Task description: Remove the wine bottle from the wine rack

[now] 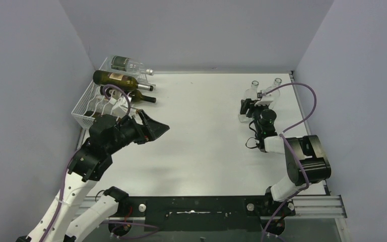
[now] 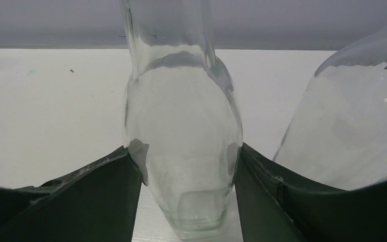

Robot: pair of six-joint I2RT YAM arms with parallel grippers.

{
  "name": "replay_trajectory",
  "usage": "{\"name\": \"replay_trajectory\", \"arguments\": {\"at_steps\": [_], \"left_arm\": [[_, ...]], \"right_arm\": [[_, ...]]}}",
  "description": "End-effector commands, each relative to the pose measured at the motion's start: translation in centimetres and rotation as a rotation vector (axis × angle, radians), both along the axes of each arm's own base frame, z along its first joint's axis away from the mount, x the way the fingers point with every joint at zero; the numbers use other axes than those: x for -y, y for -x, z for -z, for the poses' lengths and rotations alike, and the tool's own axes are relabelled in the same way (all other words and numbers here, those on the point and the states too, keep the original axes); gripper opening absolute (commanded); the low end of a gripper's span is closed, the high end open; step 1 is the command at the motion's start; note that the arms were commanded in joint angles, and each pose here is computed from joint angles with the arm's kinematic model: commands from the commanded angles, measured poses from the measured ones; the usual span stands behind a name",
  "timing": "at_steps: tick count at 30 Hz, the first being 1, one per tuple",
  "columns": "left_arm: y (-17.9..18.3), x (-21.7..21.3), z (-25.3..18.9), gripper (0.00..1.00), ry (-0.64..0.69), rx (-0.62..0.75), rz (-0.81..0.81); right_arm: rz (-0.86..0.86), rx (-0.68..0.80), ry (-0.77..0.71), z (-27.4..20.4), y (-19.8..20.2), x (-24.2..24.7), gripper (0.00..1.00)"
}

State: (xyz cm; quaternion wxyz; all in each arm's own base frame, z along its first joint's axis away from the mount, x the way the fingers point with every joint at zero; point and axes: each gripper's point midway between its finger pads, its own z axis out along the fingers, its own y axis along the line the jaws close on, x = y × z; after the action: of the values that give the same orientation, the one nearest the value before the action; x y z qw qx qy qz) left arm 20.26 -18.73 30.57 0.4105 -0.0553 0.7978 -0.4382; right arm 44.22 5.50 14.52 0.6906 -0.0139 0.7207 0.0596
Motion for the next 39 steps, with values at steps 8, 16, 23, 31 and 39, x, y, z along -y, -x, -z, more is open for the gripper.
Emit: {"name": "replay_trajectory", "arguments": {"at_steps": [8, 16, 23, 31, 39], "left_arm": [[-0.8, -0.3, -3.0, 0.80, 0.018, 0.093, -0.029], [-1.1, -0.3, -2.4, 0.80, 0.017, 0.080, -0.038], [-1.9, -0.1, -1.0, 0.80, 0.001, 0.066, -0.042], [-2.7, 0.2, 3.1, 0.80, -0.018, 0.013, -0.050], [-6.5, 0.0, 2.2, 0.80, -0.112, 0.054, -0.107]], "right_arm": [[0.064, 0.111, 0.024, -2.7, -0.2, 0.6, 0.82], [0.076, 0.076, 0.039, -3.3, 0.5, 0.7, 0.98], [0.057, -0.025, 0.043, -1.5, 4.4, 0.7, 0.98], [-0.055, -0.093, 0.021, 0.4, 11.9, -0.3, 0.98], [0.002, -0.032, -0.198, -4.6, 13.8, 0.0, 0.97]]}}
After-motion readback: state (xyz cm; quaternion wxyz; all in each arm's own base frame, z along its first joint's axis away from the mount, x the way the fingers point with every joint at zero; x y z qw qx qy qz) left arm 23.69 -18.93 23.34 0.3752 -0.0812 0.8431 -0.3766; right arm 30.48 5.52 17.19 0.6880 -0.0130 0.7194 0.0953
